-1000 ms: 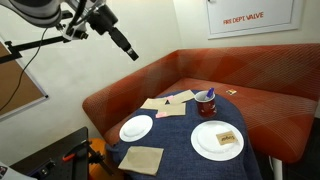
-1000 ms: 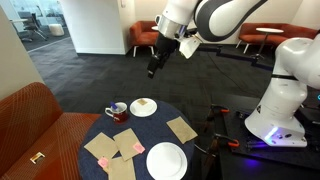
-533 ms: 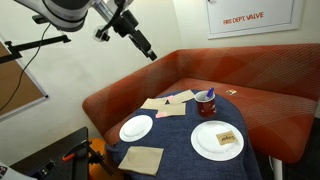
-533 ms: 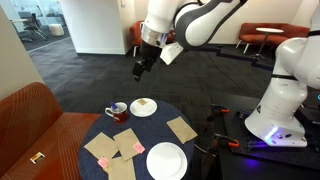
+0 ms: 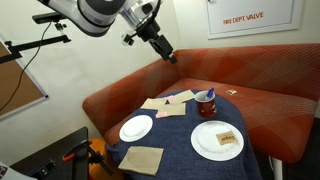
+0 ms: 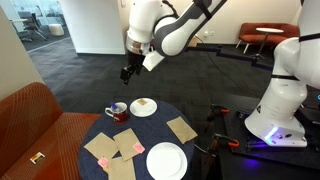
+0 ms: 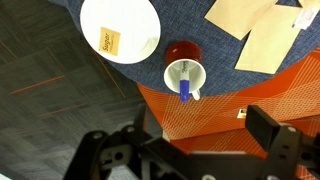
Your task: Remove the blue marker from the red mug
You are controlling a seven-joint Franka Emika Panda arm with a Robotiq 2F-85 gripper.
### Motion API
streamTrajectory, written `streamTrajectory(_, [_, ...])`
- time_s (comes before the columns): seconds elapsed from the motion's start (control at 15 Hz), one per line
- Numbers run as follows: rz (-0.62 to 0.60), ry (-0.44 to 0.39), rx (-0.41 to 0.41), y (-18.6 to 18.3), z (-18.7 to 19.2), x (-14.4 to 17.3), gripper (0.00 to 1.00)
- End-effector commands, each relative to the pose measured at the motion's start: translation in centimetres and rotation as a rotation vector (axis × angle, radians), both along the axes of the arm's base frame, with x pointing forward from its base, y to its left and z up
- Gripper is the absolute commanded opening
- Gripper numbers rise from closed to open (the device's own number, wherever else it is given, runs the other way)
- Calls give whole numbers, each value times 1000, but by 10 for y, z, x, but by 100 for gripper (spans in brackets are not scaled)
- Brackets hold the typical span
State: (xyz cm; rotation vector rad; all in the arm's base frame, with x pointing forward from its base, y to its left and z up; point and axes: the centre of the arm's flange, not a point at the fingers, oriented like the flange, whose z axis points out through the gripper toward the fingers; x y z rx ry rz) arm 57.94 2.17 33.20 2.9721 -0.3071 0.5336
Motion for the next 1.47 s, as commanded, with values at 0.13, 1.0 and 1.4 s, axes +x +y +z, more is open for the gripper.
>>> streamTrajectory(0.13, [9, 24, -9, 2, -27, 45, 100])
streamTrajectory(1.0, [55, 91, -22, -7, -88, 105, 100])
streamTrajectory(1.4, [73, 112, -27, -9, -99, 123, 66])
